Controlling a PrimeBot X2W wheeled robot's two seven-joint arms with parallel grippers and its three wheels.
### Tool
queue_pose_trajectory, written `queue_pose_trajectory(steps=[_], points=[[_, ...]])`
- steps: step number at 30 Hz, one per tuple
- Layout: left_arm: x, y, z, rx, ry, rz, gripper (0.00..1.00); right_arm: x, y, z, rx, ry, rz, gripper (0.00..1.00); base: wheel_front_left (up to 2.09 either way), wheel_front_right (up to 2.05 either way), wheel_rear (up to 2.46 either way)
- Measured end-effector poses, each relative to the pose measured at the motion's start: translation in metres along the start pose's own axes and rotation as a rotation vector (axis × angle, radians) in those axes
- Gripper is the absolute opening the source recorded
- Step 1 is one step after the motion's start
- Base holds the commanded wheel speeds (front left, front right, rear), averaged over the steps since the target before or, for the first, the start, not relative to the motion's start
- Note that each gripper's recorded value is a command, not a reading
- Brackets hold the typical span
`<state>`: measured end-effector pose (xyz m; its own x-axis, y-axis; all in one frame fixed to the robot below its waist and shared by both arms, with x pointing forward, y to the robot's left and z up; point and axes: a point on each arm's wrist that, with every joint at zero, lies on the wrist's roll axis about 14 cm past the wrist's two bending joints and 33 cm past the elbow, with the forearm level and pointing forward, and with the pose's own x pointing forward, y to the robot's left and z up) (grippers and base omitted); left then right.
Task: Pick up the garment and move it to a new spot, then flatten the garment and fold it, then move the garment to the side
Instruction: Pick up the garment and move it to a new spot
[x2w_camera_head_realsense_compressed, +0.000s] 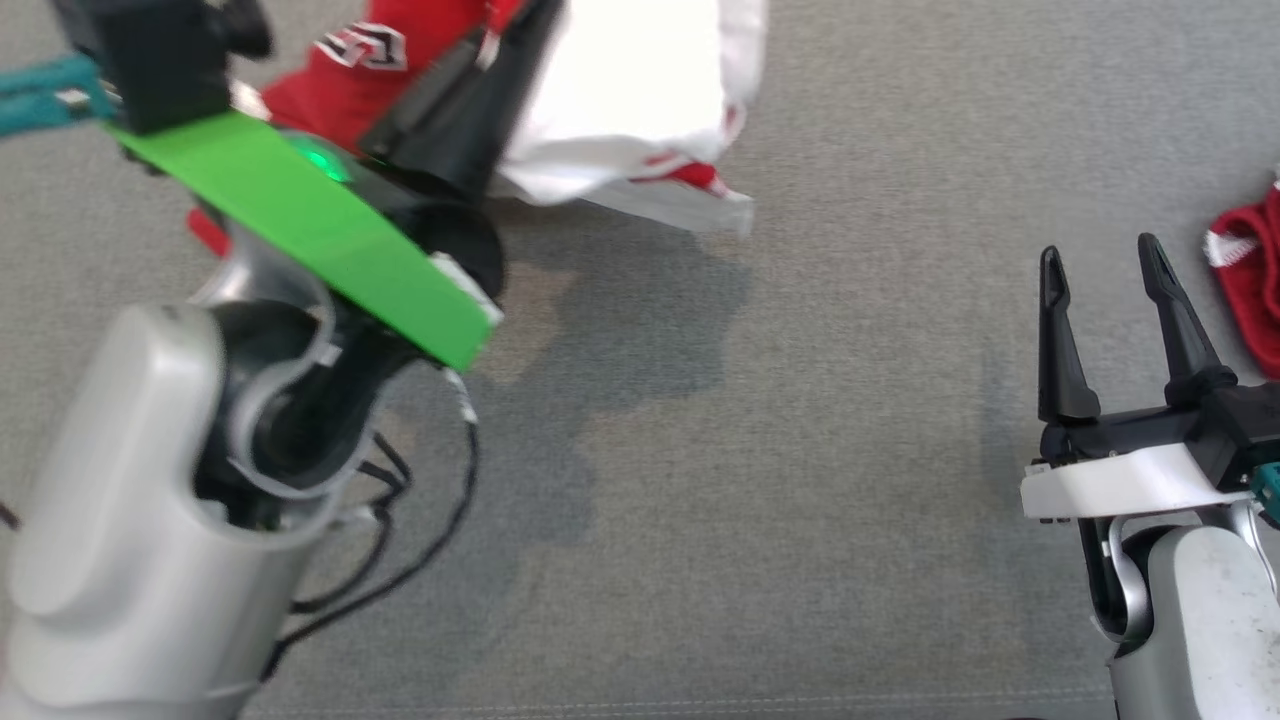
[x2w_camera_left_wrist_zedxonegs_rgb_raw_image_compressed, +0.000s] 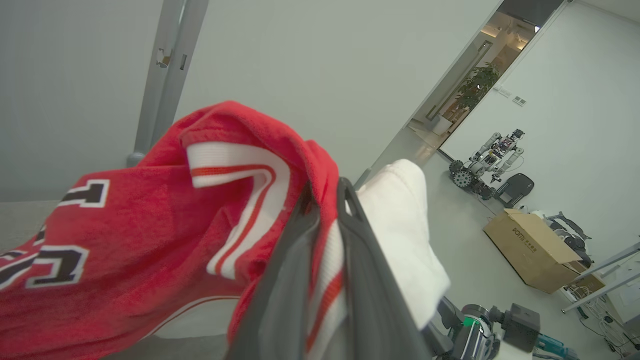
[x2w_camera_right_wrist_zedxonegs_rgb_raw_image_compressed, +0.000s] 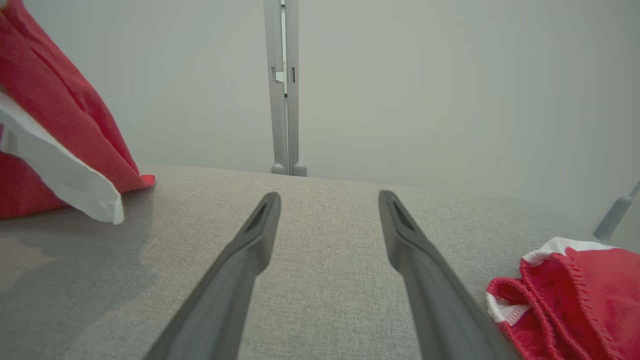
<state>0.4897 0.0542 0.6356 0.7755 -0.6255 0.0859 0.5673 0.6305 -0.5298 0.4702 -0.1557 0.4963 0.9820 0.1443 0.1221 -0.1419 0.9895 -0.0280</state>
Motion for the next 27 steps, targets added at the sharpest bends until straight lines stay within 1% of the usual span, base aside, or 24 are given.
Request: queue_pose_trajectory(steps=[6,8,11,16,19,22,23,26,27], points=[[0.038,-0.077,-0.08,-0.141,0.159,-0.171,0.0,-0.02,-0.027,0.013,-0.015,-0.01,-0.079,1.0,0.0,0.0,0.0],[0.049,-0.094,-0.101,-0.18,0.208,-0.206,0.0,-0.028,-0.039,0.017,-0.001,-0.014,-0.118,1.0,0.0,0.0,0.0],[0.068,-0.104,-0.13,-0.214,0.274,-0.212,0.0,-0.041,-0.057,0.02,0.003,-0.01,-0.171,1.0,0.0,0.0,0.0],[0.103,-0.094,-0.179,-0.206,0.366,-0.158,0.0,-0.066,-0.083,0.023,0.005,0.007,-0.26,1.0,0.0,0.0,0.0],[0.119,-0.074,-0.214,-0.121,0.418,-0.094,0.0,-0.081,-0.095,0.022,0.006,0.024,-0.304,1.0,0.0,0.0,0.0],[0.122,-0.046,-0.25,-0.034,0.492,-0.042,0.0,-0.096,-0.104,0.02,0.003,0.046,-0.345,1.0,0.0,0.0,0.0],[0.123,-0.038,-0.26,-0.022,0.511,-0.032,0.0,-0.102,-0.108,0.019,0.001,0.055,-0.363,1.0,0.0,0.0,0.0],[0.127,-0.032,-0.278,-0.018,0.532,-0.029,0.0,-0.118,-0.12,0.016,-0.013,0.081,-0.412,1.0,0.0,0.0,0.0],[0.129,-0.031,-0.282,-0.013,0.531,-0.031,0.22,-0.122,-0.122,0.014,-0.015,0.094,-0.421,1.0,0.0,0.0,0.0]])
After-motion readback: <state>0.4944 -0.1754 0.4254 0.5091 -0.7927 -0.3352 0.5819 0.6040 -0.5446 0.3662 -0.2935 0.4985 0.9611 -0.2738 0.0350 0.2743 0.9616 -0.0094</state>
